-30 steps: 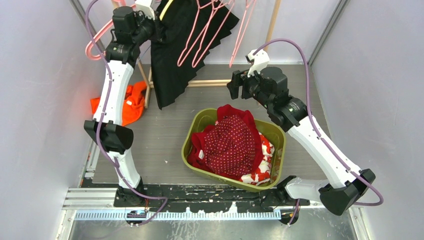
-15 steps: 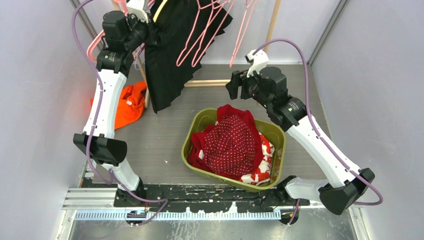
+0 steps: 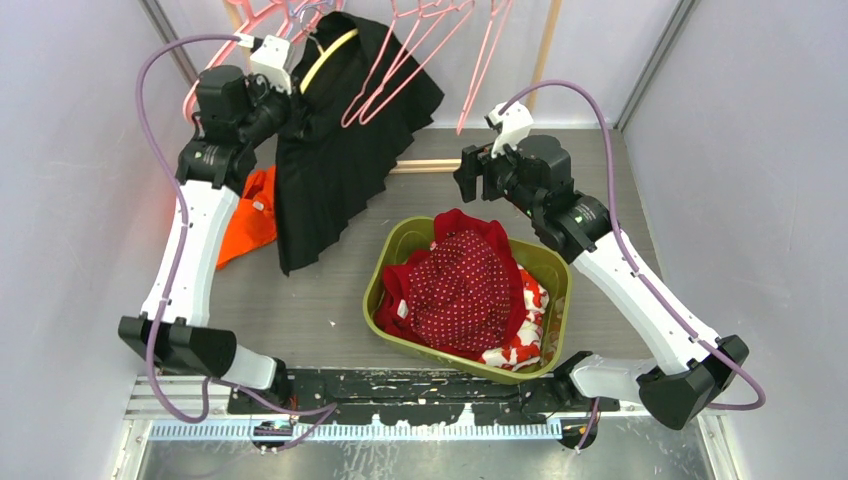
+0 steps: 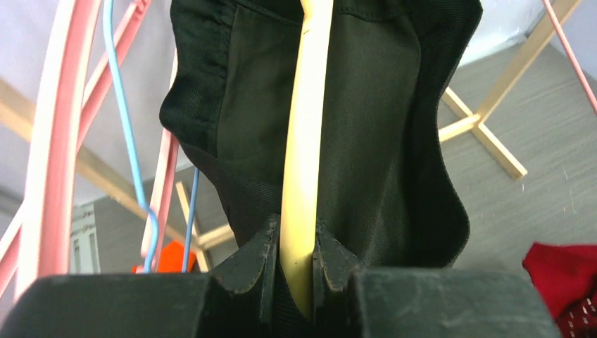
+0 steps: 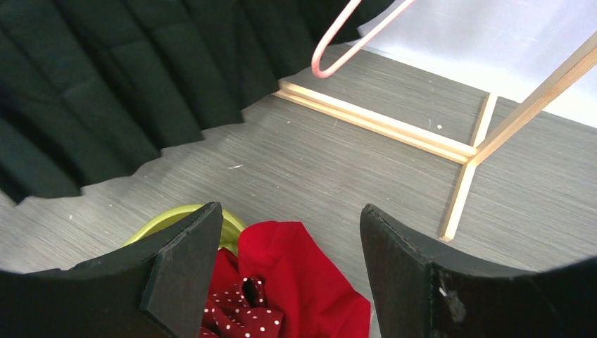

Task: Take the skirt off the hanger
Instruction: Pick up the hanger from the clothesline.

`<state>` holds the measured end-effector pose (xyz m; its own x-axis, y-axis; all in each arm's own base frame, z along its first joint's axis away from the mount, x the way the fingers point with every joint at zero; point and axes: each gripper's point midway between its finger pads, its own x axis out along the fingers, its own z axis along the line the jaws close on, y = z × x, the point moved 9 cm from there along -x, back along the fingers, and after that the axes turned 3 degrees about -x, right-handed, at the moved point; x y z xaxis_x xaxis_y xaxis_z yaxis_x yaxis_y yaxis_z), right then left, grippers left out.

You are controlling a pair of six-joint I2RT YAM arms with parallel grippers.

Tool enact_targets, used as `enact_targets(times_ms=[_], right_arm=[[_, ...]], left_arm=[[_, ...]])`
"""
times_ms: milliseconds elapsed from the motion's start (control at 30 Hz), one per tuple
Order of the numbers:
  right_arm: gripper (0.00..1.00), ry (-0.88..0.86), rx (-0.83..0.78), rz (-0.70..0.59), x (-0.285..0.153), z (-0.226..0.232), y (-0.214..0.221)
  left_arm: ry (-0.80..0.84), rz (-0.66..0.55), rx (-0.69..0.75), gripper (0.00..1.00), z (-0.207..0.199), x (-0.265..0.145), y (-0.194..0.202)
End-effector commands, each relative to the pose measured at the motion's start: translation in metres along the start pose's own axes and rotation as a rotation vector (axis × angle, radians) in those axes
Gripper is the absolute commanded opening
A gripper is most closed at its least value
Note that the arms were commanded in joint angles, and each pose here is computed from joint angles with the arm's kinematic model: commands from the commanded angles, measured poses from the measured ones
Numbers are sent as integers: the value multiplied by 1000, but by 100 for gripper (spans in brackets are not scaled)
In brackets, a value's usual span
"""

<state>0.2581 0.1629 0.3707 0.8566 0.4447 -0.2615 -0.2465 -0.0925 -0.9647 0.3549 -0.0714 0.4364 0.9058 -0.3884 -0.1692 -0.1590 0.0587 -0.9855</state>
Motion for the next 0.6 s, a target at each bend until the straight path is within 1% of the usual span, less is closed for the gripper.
enact_targets(times_ms=[0, 100, 233, 367, 567], right_arm=[[76, 18, -52, -47, -4, -4, -11], [76, 2, -39, -59, -5, -2, -16], [77, 3, -37, -79, -9, -2, -22], [76, 18, -94, -91, -13, -5, -31], [76, -6, -91, -89, -17, 0, -36]], left_arm=[[-20, -191, 95, 0, -12, -68, -48], [-30, -177, 111, 0, -19, -99, -45], [-39, -147, 119, 0, -26, -129, -33], [-30, -111, 110, 0, -33, -153, -16], [-25, -81, 81, 0, -44, -186, 10]])
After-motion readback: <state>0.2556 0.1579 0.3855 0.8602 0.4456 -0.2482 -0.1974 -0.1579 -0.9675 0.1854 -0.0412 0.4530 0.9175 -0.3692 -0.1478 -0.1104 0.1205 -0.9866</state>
